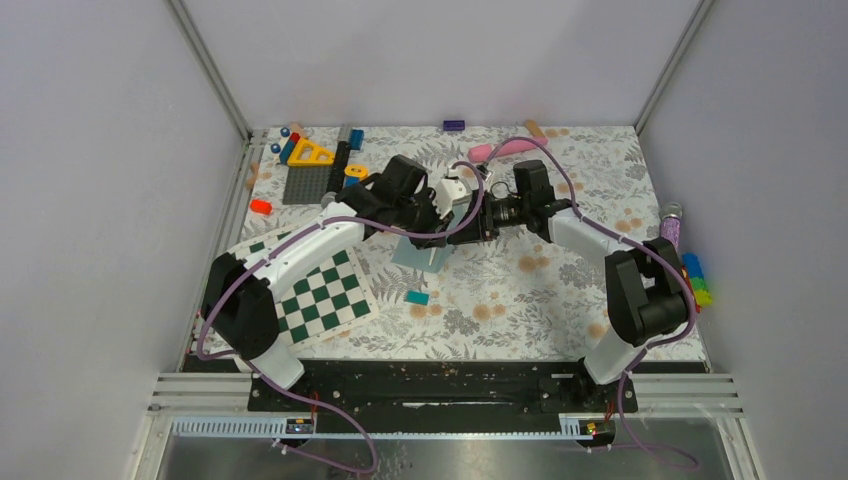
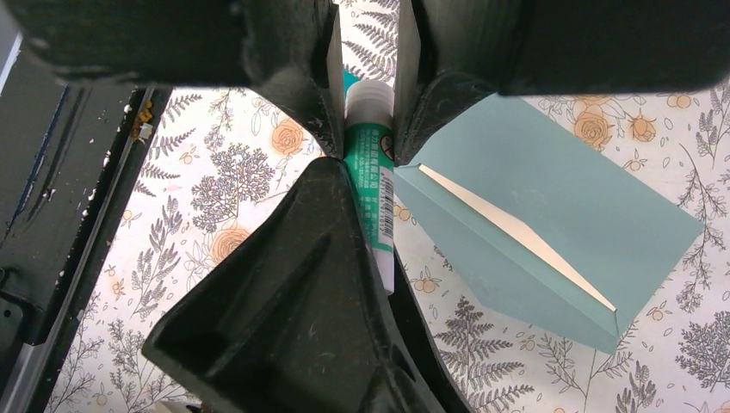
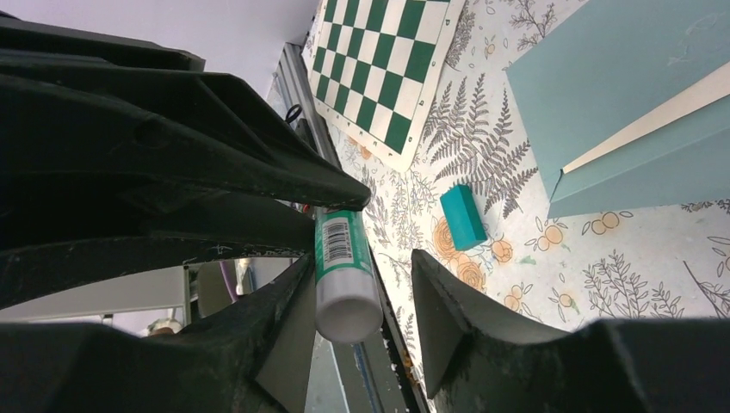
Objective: Place the letter into the envelope and seal it
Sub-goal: Pick up the solid glue from the center of the board, then adjust the solid glue.
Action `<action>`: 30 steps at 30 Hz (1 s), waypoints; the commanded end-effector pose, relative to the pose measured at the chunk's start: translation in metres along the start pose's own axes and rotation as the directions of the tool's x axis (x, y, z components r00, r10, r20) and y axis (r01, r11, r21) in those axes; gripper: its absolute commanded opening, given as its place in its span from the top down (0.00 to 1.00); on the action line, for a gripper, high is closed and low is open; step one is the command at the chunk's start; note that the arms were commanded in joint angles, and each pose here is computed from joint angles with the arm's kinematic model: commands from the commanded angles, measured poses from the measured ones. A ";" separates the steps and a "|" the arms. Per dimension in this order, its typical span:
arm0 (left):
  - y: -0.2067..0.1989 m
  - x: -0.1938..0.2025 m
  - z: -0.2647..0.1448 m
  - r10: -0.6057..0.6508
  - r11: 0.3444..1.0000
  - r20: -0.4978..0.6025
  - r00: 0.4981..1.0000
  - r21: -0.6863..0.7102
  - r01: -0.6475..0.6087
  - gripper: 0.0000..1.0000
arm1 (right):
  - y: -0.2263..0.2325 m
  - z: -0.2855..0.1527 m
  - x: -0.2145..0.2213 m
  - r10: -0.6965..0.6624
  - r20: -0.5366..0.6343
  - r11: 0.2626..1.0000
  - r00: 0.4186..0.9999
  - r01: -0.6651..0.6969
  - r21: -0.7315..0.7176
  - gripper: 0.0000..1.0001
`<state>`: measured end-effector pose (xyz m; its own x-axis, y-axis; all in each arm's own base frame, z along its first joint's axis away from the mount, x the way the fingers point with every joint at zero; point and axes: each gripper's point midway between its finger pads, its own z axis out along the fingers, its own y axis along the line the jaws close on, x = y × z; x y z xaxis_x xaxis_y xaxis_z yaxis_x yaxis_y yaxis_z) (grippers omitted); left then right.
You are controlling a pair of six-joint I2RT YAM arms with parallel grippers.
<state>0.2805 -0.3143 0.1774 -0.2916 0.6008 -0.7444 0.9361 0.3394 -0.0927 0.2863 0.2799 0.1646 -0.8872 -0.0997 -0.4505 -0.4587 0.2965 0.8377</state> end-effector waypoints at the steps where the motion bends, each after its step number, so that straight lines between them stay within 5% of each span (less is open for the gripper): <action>1: -0.007 -0.018 -0.007 0.059 0.998 0.067 0.996 -0.003 -0.059 1.00 | 0.016 0.001 -0.013 -0.039 0.007 0.998 0.999 0.040 -0.058 0.51; 10: -0.013 -0.015 -0.006 0.103 0.995 0.053 0.993 -0.011 -0.103 1.00 | 0.016 0.001 -0.015 -0.042 0.008 0.998 0.999 0.042 -0.055 0.46; 15: -0.007 -0.015 -0.006 0.097 0.995 0.047 0.994 -0.043 -0.095 1.00 | 0.017 0.002 -0.012 -0.025 -0.011 0.997 1.000 0.025 -0.069 0.61; 24: 0.002 -0.016 -0.005 0.086 0.992 0.048 0.995 -0.094 -0.081 1.00 | 0.018 -0.002 -0.008 -0.035 -0.026 0.998 0.999 0.033 -0.047 0.50; 30: 0.003 -0.018 -0.007 0.091 0.991 0.057 0.994 -0.106 -0.085 1.00 | 0.014 0.000 -0.006 -0.013 -0.039 0.999 0.999 0.011 -0.049 0.62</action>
<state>0.2744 -0.3176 0.1663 -0.2494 0.6397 -0.7270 0.9444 0.3267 -0.0366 0.2862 0.2812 0.1674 -0.8921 -0.1197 -0.4357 -0.4513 0.2829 0.8463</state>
